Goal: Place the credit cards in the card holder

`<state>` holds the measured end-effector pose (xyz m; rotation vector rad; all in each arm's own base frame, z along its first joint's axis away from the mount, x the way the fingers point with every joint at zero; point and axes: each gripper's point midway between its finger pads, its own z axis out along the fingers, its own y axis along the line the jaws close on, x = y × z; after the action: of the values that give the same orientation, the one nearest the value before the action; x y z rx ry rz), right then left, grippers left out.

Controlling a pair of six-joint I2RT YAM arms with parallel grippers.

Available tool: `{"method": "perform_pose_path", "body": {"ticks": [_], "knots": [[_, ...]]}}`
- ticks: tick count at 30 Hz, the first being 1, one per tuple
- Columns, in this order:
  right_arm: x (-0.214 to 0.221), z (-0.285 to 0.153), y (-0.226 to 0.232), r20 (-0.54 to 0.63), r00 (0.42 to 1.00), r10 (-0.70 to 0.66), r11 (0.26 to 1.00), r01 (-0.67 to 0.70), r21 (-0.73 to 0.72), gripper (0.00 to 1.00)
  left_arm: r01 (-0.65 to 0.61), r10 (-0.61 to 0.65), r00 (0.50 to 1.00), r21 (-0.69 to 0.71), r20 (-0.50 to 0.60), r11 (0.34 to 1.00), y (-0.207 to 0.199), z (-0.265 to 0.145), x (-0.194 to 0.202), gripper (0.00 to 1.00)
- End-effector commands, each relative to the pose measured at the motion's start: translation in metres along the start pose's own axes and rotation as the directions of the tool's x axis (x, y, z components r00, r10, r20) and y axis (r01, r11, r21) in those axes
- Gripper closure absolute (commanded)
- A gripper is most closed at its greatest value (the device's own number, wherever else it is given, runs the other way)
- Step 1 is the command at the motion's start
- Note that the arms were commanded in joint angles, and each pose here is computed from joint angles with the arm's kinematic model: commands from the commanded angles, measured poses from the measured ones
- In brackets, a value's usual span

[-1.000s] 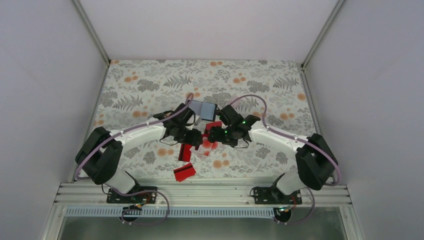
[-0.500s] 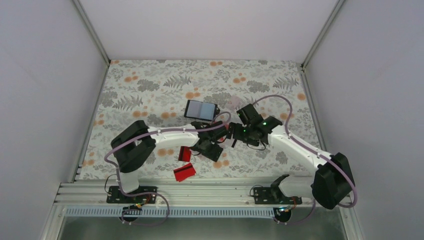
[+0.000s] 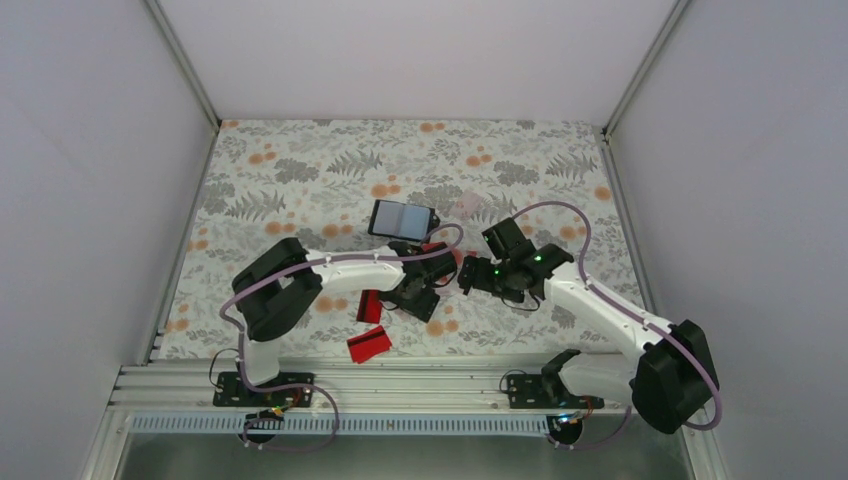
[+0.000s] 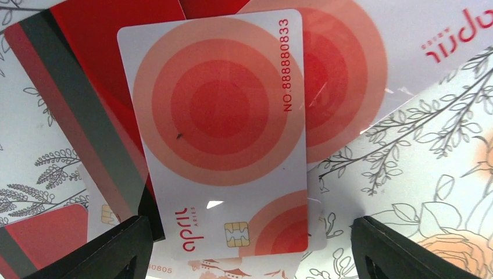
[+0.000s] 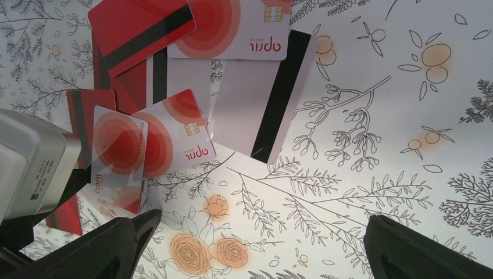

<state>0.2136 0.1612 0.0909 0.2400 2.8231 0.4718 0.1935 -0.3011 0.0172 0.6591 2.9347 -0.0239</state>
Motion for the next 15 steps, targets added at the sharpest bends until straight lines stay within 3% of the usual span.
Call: {"method": "perform_pose_path", "body": {"ticks": [1,10,15], "knots": [[-0.001,-0.002,-0.001,0.009,1.000,-0.014,1.000,0.014,-0.014,0.01,0.024,-0.025,1.000,-0.022,-0.019,0.999,0.000,0.005,0.004,0.16],[0.000,-0.003,-0.002,0.002,0.999,-0.033,0.999,0.033,-0.012,0.01,0.052,-0.055,0.997,-0.050,-0.053,0.997,-0.002,0.020,0.012,0.40],[0.001,-0.002,-0.002,-0.003,0.999,-0.037,0.999,0.037,-0.014,0.01,0.050,-0.054,0.997,-0.067,-0.058,0.996,-0.003,0.026,0.014,0.45]]}}
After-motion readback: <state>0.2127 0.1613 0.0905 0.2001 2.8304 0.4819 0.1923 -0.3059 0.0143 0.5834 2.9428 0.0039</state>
